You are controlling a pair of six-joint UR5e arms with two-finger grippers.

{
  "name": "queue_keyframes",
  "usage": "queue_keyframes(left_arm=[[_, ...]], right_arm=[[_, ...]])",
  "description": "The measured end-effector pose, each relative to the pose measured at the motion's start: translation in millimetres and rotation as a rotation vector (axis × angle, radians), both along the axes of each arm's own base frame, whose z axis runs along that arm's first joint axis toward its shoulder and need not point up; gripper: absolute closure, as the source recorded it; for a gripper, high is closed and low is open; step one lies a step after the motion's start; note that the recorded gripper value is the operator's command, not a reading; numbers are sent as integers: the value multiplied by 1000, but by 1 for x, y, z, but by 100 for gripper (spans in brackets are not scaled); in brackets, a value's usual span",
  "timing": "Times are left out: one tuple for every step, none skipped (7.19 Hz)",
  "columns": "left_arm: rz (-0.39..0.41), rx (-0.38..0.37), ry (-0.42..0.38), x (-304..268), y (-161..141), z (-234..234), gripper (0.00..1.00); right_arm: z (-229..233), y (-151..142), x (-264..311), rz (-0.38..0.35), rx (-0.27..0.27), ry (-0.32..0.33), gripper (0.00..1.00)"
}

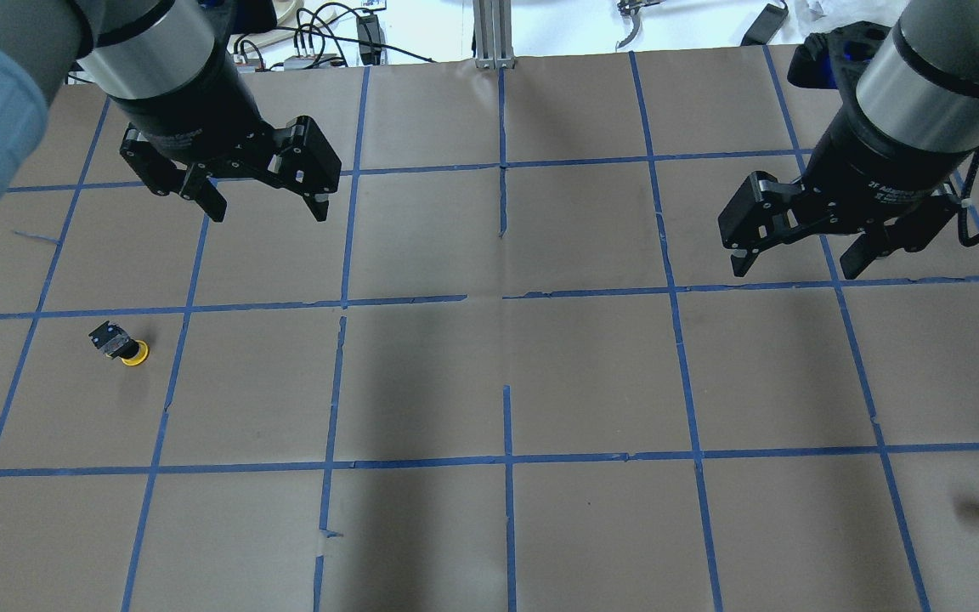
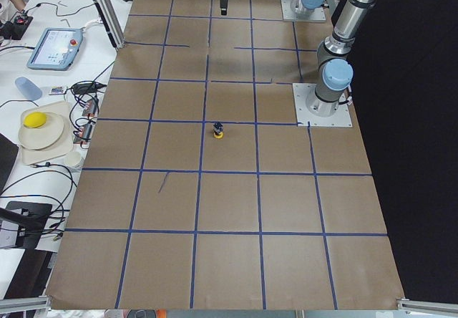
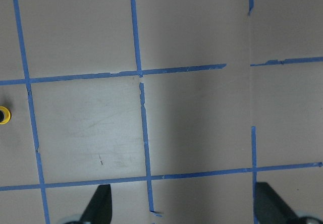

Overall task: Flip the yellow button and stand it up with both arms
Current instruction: 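Move the left gripper down toward the yellow button lying on its side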

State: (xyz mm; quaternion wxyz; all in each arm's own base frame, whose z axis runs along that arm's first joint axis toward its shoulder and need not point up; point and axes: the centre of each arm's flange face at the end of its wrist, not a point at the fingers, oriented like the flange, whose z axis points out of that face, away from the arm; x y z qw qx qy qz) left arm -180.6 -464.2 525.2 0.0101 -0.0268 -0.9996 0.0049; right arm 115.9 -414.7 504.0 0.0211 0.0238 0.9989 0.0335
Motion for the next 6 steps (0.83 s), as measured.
queue_keyframes(left_arm=[[3,7,-3,3,0,-2,0],[10,23,-14,17,-3,-9,0],[16,52,-25,47,-10,-24,0],[26,87,-23,88,-17,-46,0],[30,112,-12,140,-20,-68,0],[5,130,6,193,-19,-84,0]], right_arm=[[0,0,0,-1,0,0,0],[0,0,0,-1,0,-1,0],[0,0,0,-1,0,0,0],[0,0,0,-1,0,0,0],[0,0,0,-2,-1,0,0],[0,0,0,-2,-4,-1,0]])
